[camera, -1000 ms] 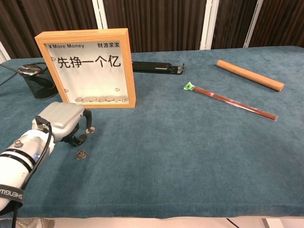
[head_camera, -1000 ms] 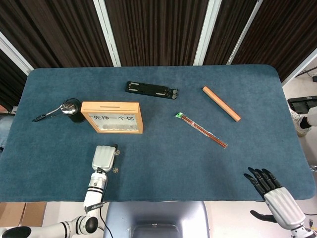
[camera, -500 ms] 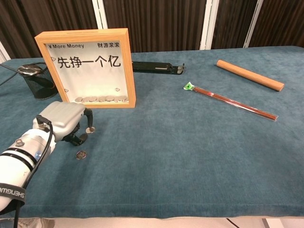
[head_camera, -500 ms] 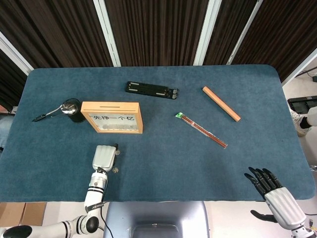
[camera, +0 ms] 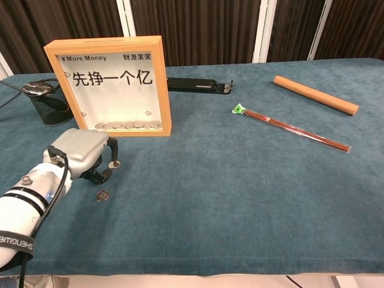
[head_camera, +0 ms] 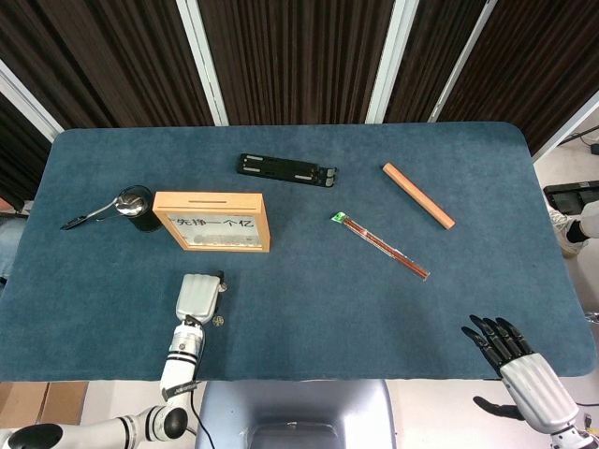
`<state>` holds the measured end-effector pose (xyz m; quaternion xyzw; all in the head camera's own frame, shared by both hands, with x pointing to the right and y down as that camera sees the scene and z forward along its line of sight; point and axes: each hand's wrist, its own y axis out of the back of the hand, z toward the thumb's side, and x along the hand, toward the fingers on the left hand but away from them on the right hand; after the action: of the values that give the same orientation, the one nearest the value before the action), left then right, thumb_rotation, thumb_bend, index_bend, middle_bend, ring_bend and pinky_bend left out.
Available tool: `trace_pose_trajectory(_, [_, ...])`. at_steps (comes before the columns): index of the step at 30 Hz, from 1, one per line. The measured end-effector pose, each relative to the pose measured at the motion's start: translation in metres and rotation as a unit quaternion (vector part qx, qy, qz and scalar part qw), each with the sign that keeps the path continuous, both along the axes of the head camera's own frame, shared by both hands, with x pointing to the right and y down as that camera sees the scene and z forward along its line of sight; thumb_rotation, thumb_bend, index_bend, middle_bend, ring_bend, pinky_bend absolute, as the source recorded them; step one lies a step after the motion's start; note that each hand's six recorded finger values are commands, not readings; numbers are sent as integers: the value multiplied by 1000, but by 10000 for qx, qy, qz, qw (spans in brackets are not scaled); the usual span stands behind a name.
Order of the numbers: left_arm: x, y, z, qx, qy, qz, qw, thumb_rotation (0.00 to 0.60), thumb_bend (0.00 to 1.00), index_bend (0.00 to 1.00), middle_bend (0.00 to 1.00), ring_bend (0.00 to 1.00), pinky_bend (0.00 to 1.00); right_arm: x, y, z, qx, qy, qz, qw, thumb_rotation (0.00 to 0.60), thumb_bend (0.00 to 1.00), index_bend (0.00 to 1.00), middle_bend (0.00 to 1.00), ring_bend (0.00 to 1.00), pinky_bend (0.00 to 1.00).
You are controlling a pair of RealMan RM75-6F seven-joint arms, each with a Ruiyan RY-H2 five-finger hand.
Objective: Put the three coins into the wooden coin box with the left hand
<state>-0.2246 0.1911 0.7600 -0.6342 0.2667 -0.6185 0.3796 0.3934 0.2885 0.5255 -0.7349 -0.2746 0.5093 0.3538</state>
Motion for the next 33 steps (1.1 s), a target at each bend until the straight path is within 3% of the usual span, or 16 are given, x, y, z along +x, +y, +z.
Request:
trace_pose_trajectory(17, [2,-3,2,4,-14,-19,10000,600,390,445,1000,1000,1000,1,-1,-2,16,-21,17,10000,600,134,0,0,0,0])
trace_pose_trajectory(26, [1,-5,4,3,-30,-52,10000,600,410,499,1000,1000,1000,1,-1,-2,20,-30,19,10000,600,134,0,0,0,0])
trace_pose_trajectory(33, [0,-9,2,148,70,-117,9998,600,435,503,1000,1000,1000,1,0,-2,4,-27,13,10000,600,134,0,0,0,0])
